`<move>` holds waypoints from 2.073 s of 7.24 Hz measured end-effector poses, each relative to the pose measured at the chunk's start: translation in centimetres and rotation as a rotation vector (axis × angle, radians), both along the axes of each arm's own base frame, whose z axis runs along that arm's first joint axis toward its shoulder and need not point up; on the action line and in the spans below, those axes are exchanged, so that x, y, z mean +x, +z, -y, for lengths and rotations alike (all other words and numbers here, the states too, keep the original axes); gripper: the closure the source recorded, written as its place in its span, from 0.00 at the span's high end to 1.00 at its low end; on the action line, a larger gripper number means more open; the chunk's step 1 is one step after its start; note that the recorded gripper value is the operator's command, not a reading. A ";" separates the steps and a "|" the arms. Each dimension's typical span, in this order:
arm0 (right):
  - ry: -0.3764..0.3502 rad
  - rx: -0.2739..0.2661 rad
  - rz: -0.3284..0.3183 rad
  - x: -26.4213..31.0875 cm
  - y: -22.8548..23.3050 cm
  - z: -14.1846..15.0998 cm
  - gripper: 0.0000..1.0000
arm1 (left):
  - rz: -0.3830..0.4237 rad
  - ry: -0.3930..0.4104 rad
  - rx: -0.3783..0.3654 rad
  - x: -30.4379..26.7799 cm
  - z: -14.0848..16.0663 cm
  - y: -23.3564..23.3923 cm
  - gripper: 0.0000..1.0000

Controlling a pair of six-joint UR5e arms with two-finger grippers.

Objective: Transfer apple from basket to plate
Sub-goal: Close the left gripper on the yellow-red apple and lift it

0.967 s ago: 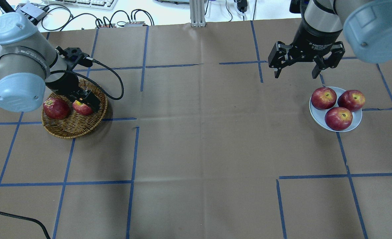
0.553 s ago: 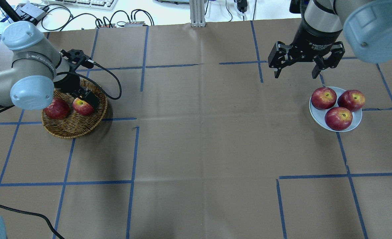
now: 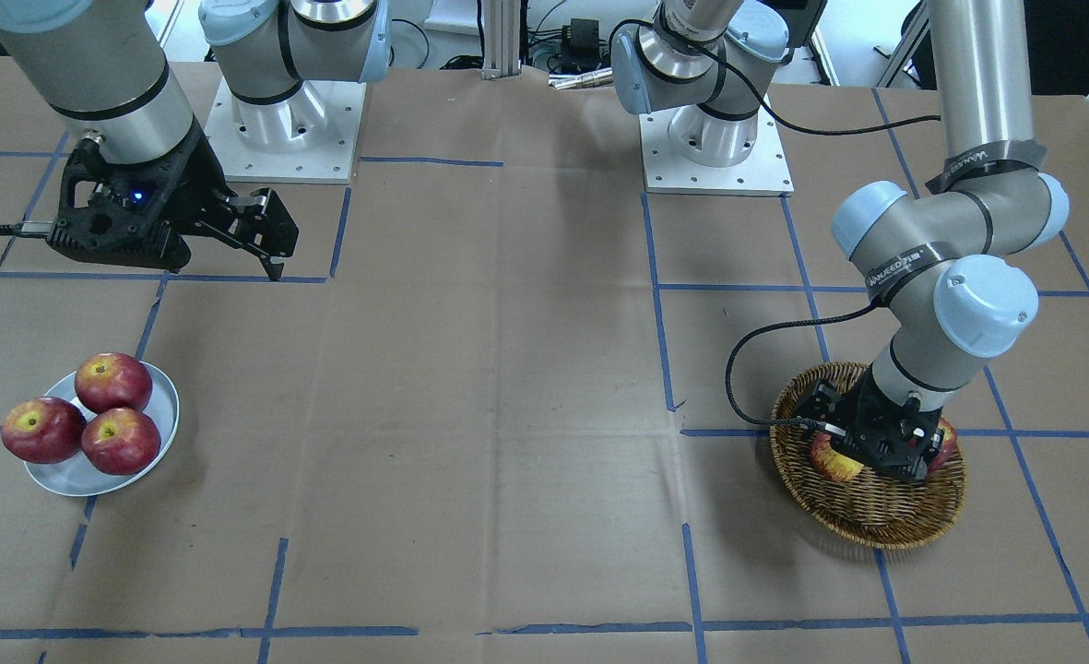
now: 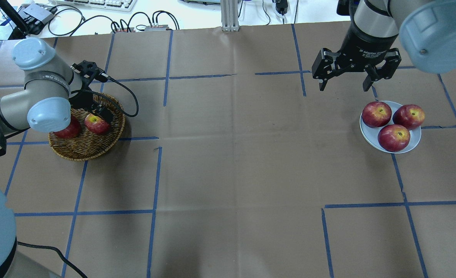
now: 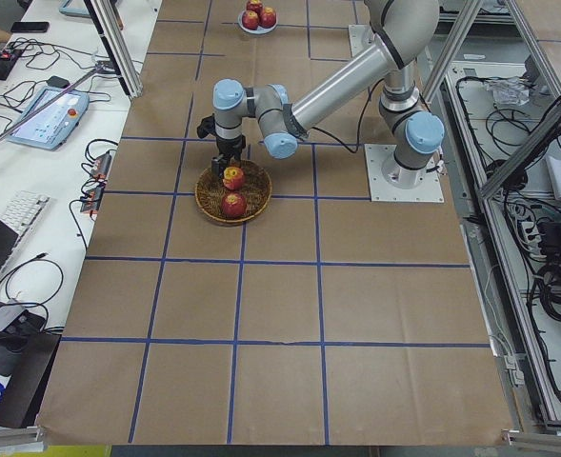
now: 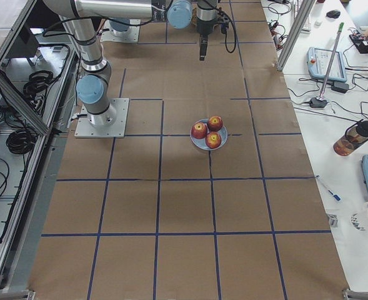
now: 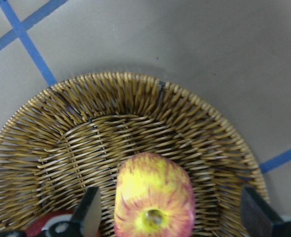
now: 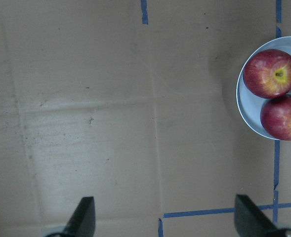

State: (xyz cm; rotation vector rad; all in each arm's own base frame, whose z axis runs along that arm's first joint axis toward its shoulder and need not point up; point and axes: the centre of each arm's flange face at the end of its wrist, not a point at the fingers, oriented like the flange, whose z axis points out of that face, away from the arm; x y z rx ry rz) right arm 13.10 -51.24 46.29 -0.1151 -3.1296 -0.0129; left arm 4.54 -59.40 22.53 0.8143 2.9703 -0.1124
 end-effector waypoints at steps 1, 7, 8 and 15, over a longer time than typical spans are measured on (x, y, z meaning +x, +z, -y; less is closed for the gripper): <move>0.000 0.000 0.000 0.0 0.0 0.0 1.00 | -0.003 0.001 0.011 0.2 0.2 -0.9 0.99; 0.000 0.001 0.000 0.0 0.0 0.0 1.00 | 0.016 0.035 0.082 2.5 0.1 -4.5 0.67; 0.000 0.001 0.000 0.0 0.0 0.0 1.00 | 0.017 0.041 0.088 2.8 0.0 -4.7 0.61; 0.000 0.001 0.004 0.0 -0.1 0.0 1.00 | 0.013 0.121 0.017 -6.7 -0.5 1.3 0.43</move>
